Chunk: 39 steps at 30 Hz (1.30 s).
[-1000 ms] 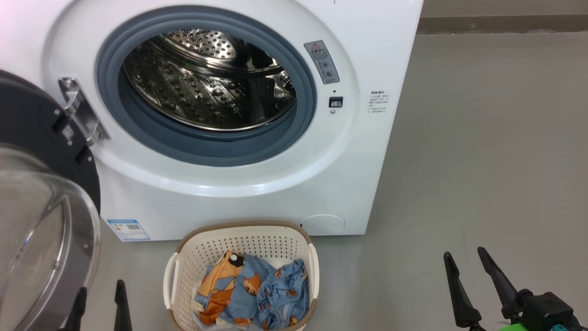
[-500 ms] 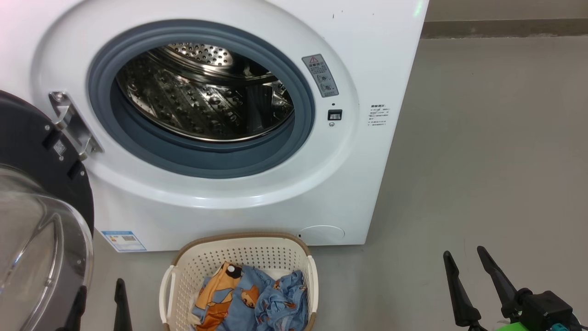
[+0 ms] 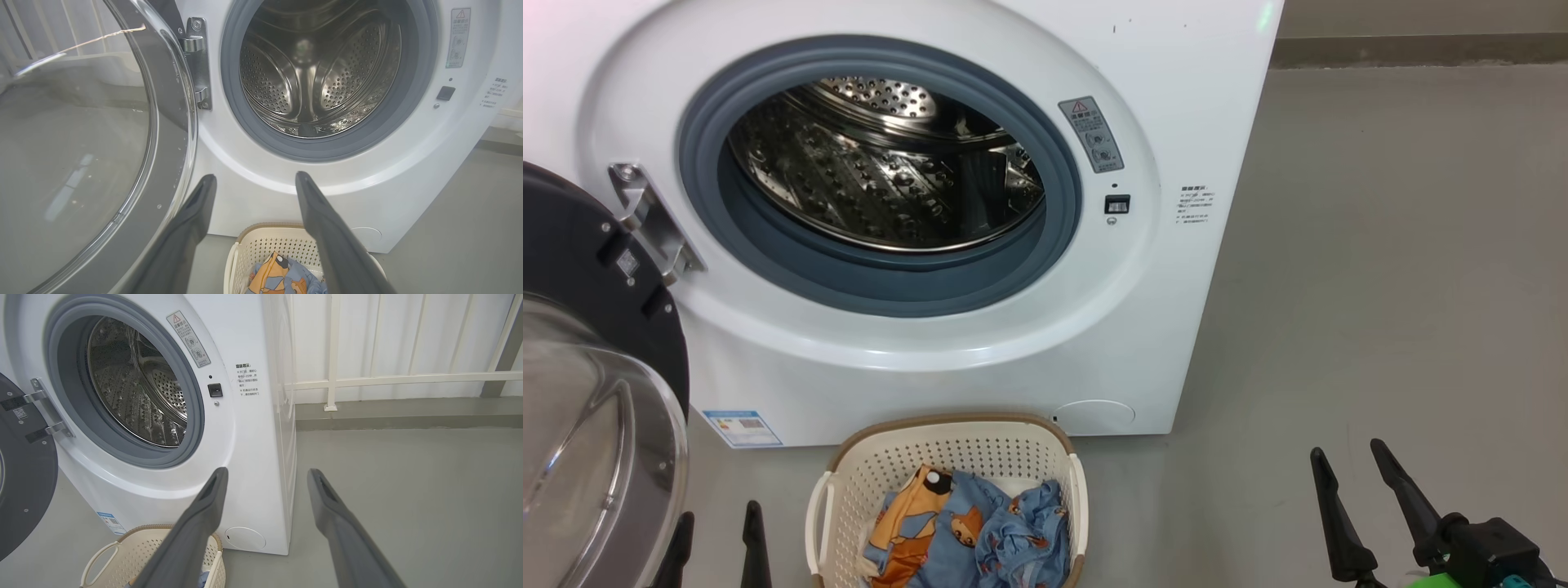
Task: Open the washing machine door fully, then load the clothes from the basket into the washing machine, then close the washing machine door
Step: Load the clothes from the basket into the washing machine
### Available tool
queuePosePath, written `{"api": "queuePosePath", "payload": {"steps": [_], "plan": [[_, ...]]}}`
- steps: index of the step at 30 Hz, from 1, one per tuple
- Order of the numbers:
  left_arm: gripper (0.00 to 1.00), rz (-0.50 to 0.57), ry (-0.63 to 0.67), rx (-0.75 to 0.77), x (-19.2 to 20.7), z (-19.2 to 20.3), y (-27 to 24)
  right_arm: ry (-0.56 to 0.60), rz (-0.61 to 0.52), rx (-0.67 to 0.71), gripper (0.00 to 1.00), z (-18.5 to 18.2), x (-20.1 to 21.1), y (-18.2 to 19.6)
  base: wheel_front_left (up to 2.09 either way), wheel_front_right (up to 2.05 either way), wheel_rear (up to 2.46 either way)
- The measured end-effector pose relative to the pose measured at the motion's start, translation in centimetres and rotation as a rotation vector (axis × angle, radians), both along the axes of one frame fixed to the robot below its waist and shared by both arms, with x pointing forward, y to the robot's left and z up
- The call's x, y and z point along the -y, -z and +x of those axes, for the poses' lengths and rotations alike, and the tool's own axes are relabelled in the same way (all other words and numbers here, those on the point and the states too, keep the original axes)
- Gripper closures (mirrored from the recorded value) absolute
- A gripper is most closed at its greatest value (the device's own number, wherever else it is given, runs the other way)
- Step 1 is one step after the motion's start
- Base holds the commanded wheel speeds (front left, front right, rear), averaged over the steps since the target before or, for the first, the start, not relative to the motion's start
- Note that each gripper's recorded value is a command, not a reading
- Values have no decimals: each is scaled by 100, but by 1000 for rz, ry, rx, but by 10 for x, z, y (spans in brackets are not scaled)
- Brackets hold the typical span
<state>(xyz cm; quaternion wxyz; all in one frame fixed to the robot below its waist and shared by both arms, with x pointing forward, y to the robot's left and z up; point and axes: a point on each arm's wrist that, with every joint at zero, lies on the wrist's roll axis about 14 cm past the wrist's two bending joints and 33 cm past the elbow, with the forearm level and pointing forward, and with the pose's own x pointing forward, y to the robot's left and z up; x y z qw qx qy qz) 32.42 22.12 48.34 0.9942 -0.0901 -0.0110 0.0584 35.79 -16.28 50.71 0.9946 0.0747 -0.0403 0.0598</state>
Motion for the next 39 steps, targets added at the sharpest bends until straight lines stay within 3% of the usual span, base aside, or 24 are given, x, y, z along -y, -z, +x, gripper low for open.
{"api": "queuePosePath", "payload": {"steps": [22,39], "plan": [[0,-12,40,-72,13,12,22,4,3,-61,0,12,1,20,0,0,0],[0,-45,98,-133,29,61,50,9,7,-158,0,45,1,59,0,0,0]]}}
